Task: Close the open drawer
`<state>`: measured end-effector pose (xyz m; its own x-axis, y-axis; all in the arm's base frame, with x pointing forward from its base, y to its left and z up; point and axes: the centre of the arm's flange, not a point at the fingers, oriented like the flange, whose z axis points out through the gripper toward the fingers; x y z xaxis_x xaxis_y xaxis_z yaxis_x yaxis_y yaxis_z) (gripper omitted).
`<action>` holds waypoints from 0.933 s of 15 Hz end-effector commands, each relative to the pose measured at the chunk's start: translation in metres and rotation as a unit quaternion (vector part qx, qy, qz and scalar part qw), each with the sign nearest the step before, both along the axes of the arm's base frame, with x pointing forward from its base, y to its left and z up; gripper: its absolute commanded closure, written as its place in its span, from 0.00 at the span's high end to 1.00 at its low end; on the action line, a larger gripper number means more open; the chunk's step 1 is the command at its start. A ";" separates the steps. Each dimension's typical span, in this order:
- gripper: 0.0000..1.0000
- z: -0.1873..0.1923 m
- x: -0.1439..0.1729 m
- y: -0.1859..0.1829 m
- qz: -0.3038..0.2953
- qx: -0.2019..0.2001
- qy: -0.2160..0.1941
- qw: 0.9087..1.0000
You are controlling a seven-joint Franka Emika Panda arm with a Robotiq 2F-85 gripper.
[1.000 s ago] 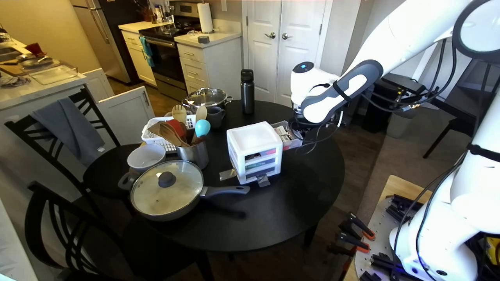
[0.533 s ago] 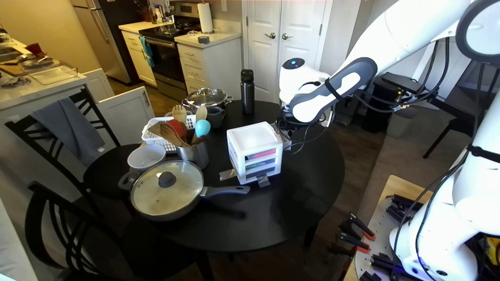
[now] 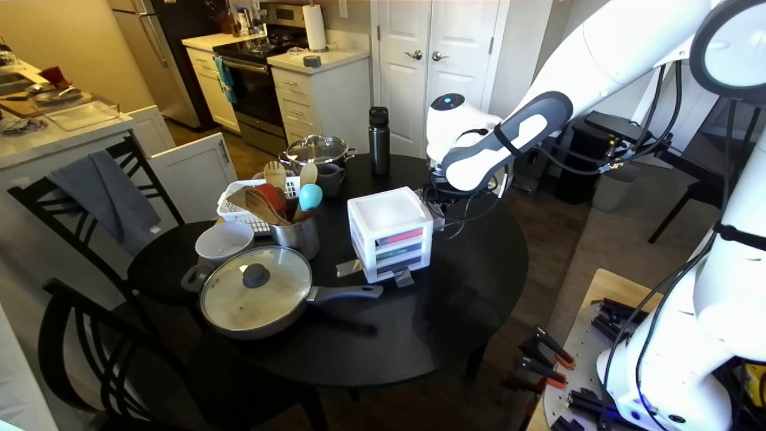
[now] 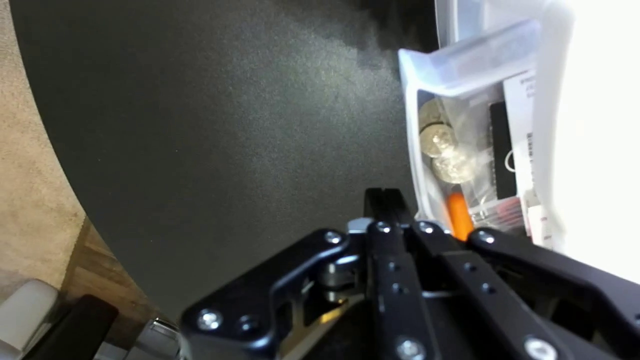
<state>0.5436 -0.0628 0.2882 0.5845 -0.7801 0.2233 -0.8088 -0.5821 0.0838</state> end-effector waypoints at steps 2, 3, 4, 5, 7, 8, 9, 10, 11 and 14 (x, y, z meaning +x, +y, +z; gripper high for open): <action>0.04 0.000 0.003 0.006 -0.013 0.053 -0.041 0.998; 0.04 0.003 0.004 0.009 -0.017 0.069 -0.047 0.996; 0.04 0.004 0.005 0.011 -0.021 0.084 -0.053 0.995; 0.04 0.004 0.006 0.013 -0.025 0.097 -0.057 0.993; 0.04 0.004 0.006 0.012 -0.027 0.099 -0.058 0.993; 0.04 0.004 0.005 0.009 -0.026 0.094 -0.058 0.994; 0.04 0.008 0.003 0.004 -0.025 0.084 -0.059 0.994; 0.04 0.010 0.003 0.000 -0.025 0.074 -0.061 0.995; 0.04 0.015 0.002 -0.007 -0.023 0.063 -0.064 0.996; 0.04 0.029 0.000 -0.029 -0.016 0.035 -0.072 0.997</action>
<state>0.5509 -0.0740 0.3009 0.5219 -0.8318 0.1890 -0.8373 -0.5418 -0.0726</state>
